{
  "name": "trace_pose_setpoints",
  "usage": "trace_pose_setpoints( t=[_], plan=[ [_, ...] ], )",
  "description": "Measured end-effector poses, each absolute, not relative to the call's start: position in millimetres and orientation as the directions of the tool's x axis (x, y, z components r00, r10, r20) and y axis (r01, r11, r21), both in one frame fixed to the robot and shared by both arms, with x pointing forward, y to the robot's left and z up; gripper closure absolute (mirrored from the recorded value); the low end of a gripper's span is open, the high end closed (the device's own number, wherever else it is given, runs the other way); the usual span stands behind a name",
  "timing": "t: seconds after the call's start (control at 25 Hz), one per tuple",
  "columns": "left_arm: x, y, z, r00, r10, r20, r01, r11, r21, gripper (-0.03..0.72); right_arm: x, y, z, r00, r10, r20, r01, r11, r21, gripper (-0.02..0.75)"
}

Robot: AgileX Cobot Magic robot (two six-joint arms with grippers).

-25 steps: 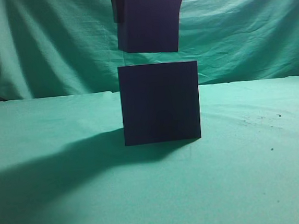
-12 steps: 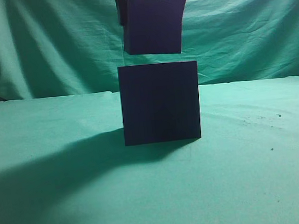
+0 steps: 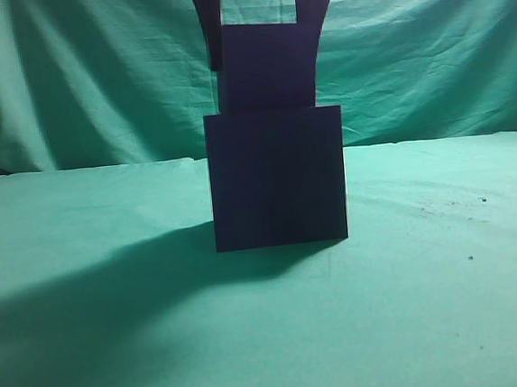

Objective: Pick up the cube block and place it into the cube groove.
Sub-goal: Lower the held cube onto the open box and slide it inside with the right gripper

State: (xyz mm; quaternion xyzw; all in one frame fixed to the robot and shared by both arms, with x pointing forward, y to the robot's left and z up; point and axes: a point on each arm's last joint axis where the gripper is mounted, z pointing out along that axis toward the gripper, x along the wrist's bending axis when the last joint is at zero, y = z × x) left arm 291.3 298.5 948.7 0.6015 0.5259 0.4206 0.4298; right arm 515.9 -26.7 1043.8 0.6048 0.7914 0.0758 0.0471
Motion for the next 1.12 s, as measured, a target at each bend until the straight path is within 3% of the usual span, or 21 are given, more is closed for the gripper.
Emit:
trace_pose_setpoints(
  t=[1.12],
  plan=[
    [291, 298, 949, 0.093, 0.994, 0.054, 0.271, -0.077, 0.959, 0.688, 505, -35, 1037, -0.266, 0.964, 0.022, 0.954, 0.260, 0.148, 0.321]
  ],
)
